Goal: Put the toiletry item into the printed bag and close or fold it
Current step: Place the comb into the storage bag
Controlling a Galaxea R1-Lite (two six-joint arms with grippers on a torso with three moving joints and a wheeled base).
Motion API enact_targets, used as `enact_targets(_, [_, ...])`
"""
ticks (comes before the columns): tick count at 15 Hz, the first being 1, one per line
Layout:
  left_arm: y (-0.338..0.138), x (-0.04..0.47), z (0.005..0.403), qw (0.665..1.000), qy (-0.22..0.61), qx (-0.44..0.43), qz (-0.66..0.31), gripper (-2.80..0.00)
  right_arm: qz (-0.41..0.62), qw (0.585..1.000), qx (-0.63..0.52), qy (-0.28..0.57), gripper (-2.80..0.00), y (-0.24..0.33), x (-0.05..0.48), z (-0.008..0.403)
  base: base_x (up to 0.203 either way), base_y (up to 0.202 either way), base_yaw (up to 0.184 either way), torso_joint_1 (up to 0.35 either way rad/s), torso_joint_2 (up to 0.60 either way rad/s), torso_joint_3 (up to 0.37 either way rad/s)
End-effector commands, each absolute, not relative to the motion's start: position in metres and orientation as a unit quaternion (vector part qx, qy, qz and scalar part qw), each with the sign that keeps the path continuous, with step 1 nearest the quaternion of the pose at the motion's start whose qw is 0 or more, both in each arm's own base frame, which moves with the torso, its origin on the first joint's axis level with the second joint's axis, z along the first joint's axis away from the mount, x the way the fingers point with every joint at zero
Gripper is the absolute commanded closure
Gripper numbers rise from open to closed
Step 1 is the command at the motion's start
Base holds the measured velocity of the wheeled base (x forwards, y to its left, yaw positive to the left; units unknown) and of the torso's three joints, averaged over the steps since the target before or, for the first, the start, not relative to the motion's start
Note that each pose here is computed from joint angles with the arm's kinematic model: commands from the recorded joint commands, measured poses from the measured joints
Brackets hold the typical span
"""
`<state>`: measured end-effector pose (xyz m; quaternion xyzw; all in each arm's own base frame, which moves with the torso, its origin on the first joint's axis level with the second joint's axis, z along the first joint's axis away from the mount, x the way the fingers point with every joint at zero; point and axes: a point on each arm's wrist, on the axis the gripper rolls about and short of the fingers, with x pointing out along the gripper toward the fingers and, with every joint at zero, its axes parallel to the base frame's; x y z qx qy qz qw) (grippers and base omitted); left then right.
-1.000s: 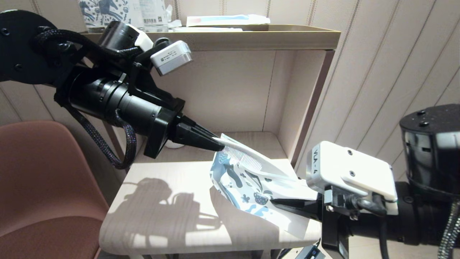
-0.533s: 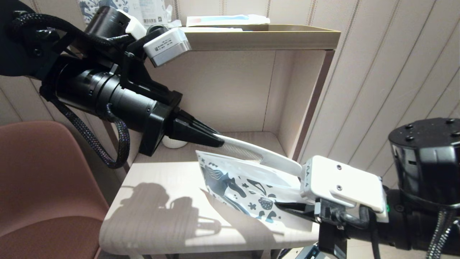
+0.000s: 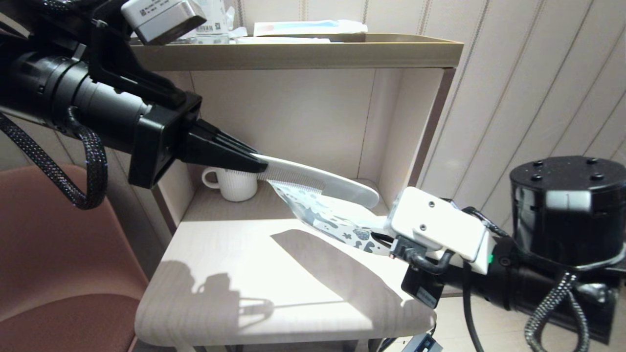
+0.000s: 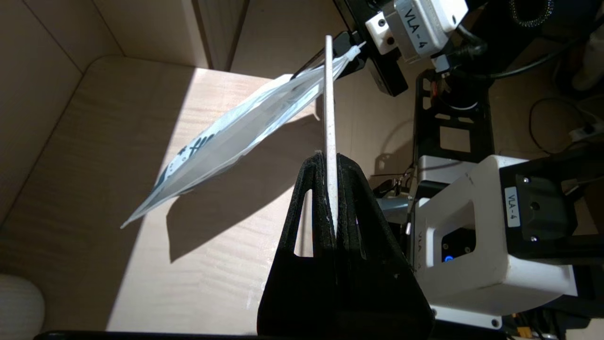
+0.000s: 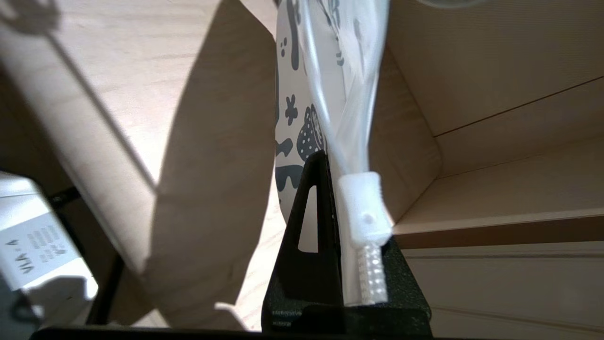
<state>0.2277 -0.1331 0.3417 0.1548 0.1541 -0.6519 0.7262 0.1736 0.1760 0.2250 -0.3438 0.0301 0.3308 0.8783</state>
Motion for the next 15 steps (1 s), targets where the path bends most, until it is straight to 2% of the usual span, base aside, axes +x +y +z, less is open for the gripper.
enact_targets(1, [-0.127, 0.220, 0.350, 0.734, 0.143, 0.164, -0.643, 0.00, 0.296, 0.873, -0.386, 0.036, 0.00, 0.187, 0.181, 0.213, 0.000, 0.000, 0.000, 0.000, 0.00, 0.000])
enact_targets(7, [-0.124, 0.221, 0.350, 0.738, 0.140, 0.167, -0.638, 0.00, 0.334, 0.859, -0.388, 0.025, 0.00, 0.190, 0.180, 0.213, 0.000, 0.000, 0.000, 0.000, 0.00, 0.000])
enact_targets(11, [-0.122, 0.221, 0.350, 0.740, 0.140, 0.168, -0.636, 0.00, 0.438, 0.861, -0.258, 0.034, 0.00, 0.192, 0.181, 0.220, 0.000, 0.000, 0.000, 0.000, 0.00, 0.000])
enact_targets(15, [-0.122, 0.222, 0.350, 0.739, 0.139, 0.169, -0.637, 0.00, 0.517, 0.829, -0.208, 0.043, 0.00, 0.188, 0.191, 0.215, 0.000, 0.000, 0.000, 0.000, 0.00, 0.000])
